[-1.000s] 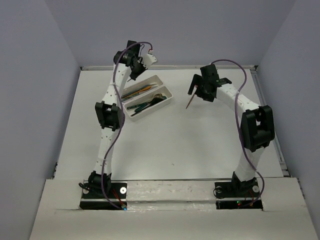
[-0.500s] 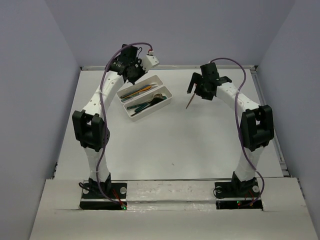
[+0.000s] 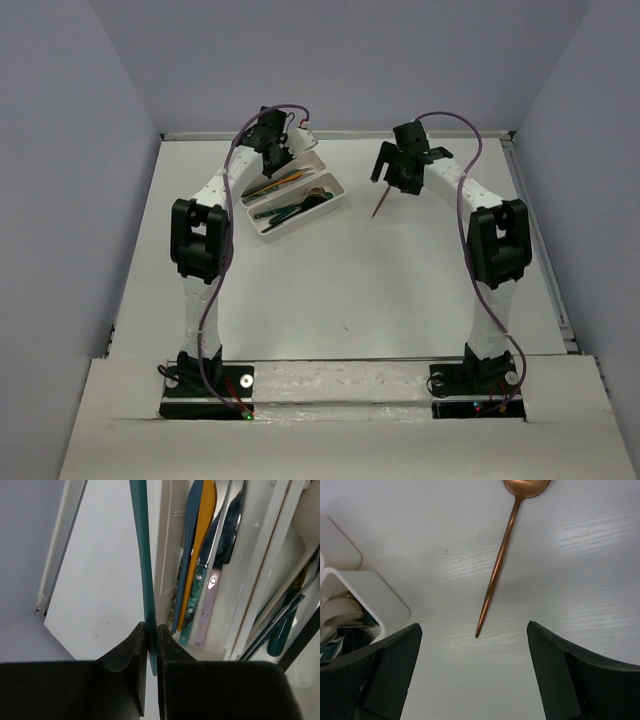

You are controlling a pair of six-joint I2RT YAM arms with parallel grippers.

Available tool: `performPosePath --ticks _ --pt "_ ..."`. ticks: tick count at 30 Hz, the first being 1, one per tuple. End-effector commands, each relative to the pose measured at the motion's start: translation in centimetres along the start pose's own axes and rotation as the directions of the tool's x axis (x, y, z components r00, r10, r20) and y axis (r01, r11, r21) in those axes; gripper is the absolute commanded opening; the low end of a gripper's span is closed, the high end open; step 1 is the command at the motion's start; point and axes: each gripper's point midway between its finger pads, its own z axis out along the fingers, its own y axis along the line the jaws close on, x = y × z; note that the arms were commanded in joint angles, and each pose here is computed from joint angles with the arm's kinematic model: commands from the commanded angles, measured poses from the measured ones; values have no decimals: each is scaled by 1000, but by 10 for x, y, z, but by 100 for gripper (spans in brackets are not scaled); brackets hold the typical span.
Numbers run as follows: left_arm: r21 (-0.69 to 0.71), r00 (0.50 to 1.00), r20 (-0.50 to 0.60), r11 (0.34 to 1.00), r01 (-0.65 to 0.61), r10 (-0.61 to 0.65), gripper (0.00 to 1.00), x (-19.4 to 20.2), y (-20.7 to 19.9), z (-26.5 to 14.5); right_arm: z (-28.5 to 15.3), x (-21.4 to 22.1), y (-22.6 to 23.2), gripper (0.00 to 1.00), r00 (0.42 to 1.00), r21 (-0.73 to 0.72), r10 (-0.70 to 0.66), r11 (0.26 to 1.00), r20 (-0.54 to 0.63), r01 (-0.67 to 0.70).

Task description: Sort the eating utensils into containers

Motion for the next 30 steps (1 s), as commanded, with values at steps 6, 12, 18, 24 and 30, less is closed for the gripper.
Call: performPosePath --ticks 6,12,18,24,30 --pt "-85 997 -61 995 -51 46 0 13 15 26 56 -13 -25 87 1000 204 24 979 7 -25" --pt "-75 995 -83 996 -57 51 0 21 6 36 80 -11 -34 86 1000 249 24 968 -16 -19" --pt "-35 984 -122 991 -132 127 0 37 -17 43 98 3 -40 85 998 281 31 960 -62 -12" --pt "-31 979 -147 989 -148 142 0 44 -26 50 100 9 -49 82 996 325 26 946 -85 3" --pt "-47 981 -147 990 -134 126 25 40 -21 50 108 15 -54 49 993 332 -22 941 -119 61"
